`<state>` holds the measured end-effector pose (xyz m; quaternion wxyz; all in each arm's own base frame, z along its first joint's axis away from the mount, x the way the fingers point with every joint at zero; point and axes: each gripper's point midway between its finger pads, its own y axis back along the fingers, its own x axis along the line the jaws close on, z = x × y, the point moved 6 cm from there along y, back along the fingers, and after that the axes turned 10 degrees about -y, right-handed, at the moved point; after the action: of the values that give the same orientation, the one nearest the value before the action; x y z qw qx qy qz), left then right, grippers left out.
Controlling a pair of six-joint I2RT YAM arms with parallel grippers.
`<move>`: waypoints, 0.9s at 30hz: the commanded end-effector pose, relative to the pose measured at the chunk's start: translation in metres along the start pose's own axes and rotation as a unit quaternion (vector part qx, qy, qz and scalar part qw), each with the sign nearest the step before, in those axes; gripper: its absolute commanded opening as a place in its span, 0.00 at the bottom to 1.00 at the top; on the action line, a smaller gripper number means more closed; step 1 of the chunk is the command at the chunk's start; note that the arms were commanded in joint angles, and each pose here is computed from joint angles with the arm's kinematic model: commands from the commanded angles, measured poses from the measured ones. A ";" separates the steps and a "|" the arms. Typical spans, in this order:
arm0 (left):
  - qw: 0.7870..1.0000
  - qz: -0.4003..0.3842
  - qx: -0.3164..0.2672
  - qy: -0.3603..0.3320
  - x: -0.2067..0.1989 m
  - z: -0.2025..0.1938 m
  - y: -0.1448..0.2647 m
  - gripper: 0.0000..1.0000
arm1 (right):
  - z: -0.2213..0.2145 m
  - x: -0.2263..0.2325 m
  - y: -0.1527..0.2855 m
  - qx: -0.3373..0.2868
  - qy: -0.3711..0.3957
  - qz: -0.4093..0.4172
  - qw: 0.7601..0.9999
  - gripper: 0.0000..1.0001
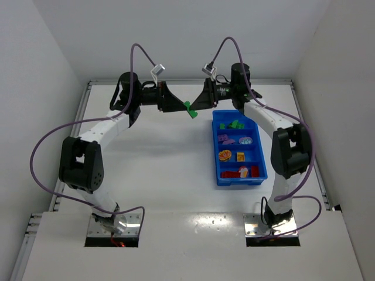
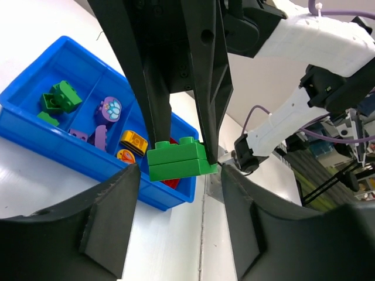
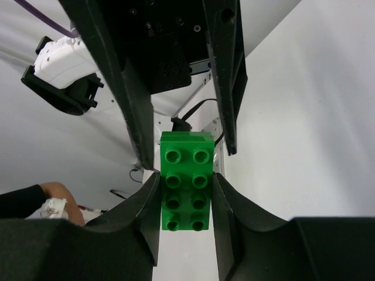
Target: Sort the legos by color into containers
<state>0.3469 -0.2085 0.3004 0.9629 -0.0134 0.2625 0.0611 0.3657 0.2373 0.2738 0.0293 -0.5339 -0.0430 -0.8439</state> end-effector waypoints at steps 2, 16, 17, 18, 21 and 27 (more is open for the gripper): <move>0.999 -0.024 0.001 -0.022 -0.004 0.001 -0.003 0.58 | 0.001 0.005 -0.003 0.008 0.029 0.013 0.999 0.00; 0.999 -0.041 0.009 -0.014 -0.009 -0.003 -0.009 0.40 | 0.001 0.009 -0.010 0.010 0.048 0.017 0.999 0.00; 0.999 -0.041 0.009 -0.014 -0.009 -0.003 -0.009 0.37 | 0.000 0.007 -0.010 0.011 0.048 0.016 0.999 0.00; 0.999 -0.042 0.007 -0.018 -0.009 -0.002 -0.009 0.34 | 0.000 0.007 -0.010 0.011 0.048 0.016 0.999 0.00; 0.999 -0.046 0.009 -0.018 -0.010 -0.002 -0.009 0.22 | 0.001 0.006 -0.010 0.006 0.053 0.013 0.998 0.00; 0.999 -0.042 0.015 0.012 -0.011 -0.017 -0.005 0.08 | 0.010 0.003 -0.002 -0.013 0.076 0.001 0.997 0.00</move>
<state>0.3428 -0.2101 0.2946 0.9582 -0.0167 0.2820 0.0453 0.3645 0.2376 0.2727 0.0401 -0.5132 -0.0442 -0.8562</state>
